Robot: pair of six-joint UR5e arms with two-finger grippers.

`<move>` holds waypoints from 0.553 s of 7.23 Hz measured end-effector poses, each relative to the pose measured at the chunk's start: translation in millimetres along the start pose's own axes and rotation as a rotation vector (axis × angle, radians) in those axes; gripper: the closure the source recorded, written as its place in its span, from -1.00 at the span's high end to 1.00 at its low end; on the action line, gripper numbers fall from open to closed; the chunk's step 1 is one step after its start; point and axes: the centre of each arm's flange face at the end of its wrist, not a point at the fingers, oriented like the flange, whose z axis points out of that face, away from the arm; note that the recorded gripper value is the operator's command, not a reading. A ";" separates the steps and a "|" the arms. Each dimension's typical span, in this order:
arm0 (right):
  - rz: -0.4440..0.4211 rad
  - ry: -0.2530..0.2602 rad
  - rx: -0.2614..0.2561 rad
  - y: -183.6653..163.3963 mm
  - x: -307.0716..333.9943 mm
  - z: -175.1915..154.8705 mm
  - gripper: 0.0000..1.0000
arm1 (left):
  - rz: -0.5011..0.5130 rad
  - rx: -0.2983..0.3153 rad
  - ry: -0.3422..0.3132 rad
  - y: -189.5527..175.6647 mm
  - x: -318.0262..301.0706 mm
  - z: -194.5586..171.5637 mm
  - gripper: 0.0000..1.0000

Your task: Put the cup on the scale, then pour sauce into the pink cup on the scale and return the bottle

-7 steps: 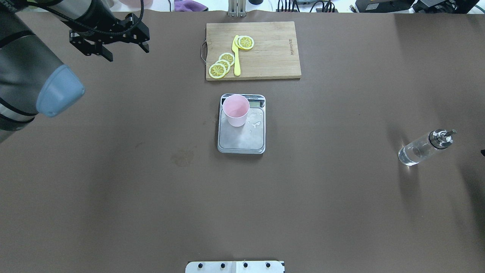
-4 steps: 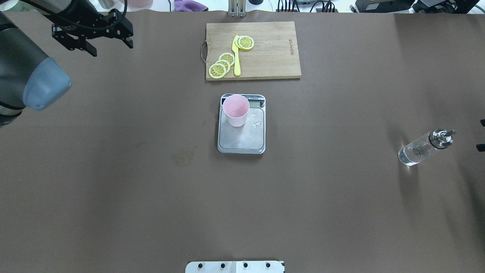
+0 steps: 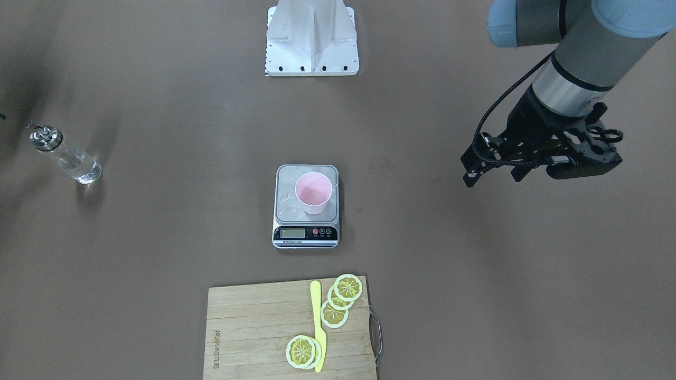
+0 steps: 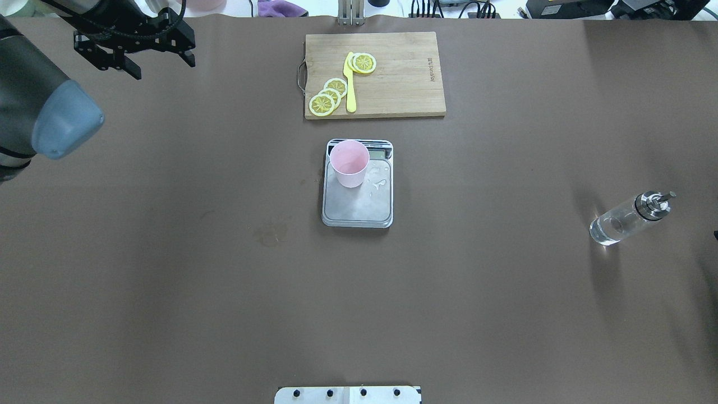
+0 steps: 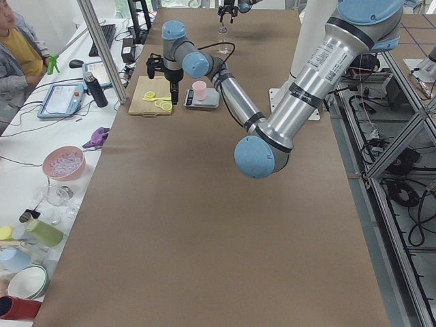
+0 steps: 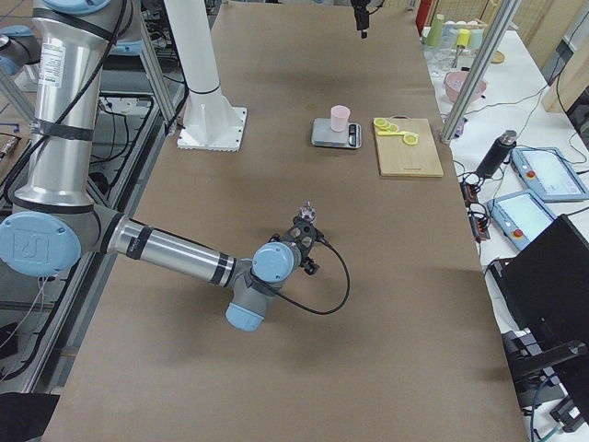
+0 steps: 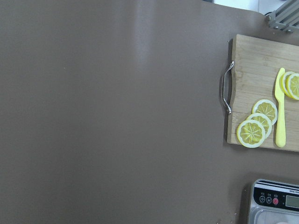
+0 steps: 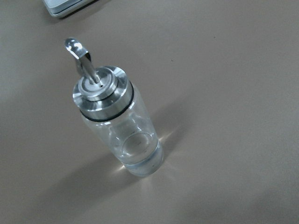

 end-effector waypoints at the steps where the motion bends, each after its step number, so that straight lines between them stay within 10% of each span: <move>1: 0.015 0.030 0.026 5.1 -0.2 -2.1 0.90 | -0.001 0.002 0.001 -0.8 0.7 -2.2 0.93; 4: 0.007 0.200 0.157 17.8 8.5 -10.3 0.80 | -0.007 0.012 0.002 -4.7 -1.5 -7.6 0.93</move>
